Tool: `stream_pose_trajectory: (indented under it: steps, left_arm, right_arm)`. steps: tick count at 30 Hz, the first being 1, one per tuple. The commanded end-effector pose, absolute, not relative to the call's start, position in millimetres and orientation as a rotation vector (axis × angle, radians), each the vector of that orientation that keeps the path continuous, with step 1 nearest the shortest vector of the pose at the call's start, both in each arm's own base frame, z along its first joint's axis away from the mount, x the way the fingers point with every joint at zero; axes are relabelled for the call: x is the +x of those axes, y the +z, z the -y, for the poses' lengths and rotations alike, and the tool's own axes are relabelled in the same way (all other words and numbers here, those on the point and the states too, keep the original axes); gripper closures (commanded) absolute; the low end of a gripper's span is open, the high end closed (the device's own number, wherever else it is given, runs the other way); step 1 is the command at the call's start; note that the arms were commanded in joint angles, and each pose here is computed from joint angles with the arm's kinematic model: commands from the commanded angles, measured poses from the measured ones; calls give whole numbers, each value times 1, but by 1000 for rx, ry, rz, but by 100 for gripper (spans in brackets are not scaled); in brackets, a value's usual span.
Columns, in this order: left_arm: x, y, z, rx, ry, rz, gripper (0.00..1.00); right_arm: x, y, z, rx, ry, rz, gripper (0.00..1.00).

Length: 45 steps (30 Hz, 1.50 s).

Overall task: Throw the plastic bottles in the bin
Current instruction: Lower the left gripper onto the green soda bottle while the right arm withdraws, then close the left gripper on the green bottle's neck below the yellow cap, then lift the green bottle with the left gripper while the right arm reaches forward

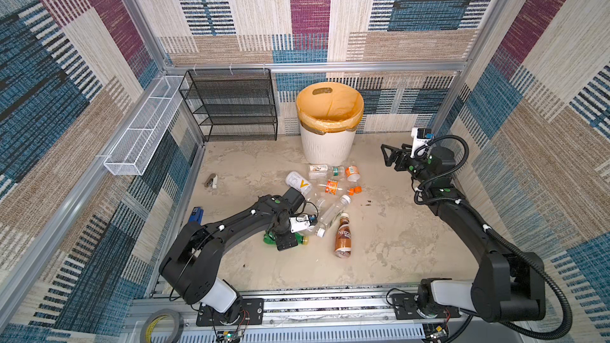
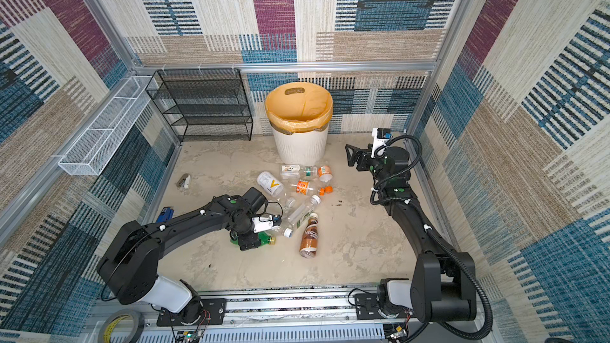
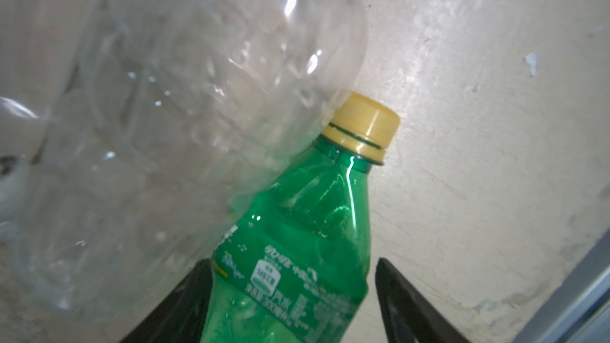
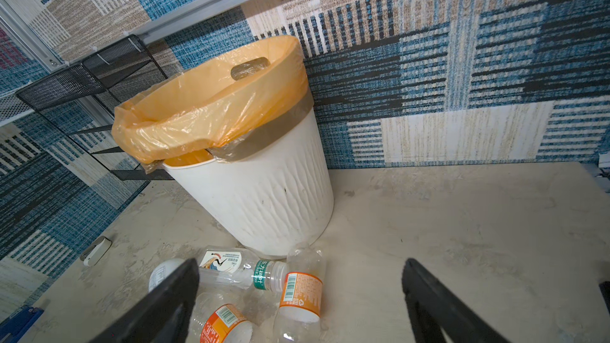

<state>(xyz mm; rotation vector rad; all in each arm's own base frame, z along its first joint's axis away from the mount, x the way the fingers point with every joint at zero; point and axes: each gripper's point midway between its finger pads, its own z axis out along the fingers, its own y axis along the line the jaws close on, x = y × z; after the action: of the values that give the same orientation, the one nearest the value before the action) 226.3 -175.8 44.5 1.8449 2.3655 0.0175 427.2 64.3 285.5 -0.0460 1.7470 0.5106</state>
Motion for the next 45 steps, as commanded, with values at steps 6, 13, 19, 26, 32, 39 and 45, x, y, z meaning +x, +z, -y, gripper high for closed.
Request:
stream_pose_trajectory:
  steps: [6,13,19,26,32,39,45]
  left_arm:
    - [224,28,174,1918,58,-2374,24]
    - [219,29,174,1910,42,-2376,32]
    - [215,33,175,1892,26,-2346,45]
    - [212,52,179,1832,-7,-2300,47]
    - [207,81,186,1733,-91,-2243,48]
    - [226,155,206,1434,-164,-2012,48]
    - [257,268,222,1024,-212,-1596,47]
  right_arm:
    - [428,291,-63,-45,513,-1711,4]
    - [427,287,-60,-32,511,-1714,4]
    - [428,285,-59,-18,515,-1714,4]
    - [430,279,-60,-12,526,-1738,4]
    - [433,274,-61,-6,538,-1754,4]
    - [439,274,-64,-3,572,-1767,5]
    - [439,284,-65,-10,572,-1754,6]
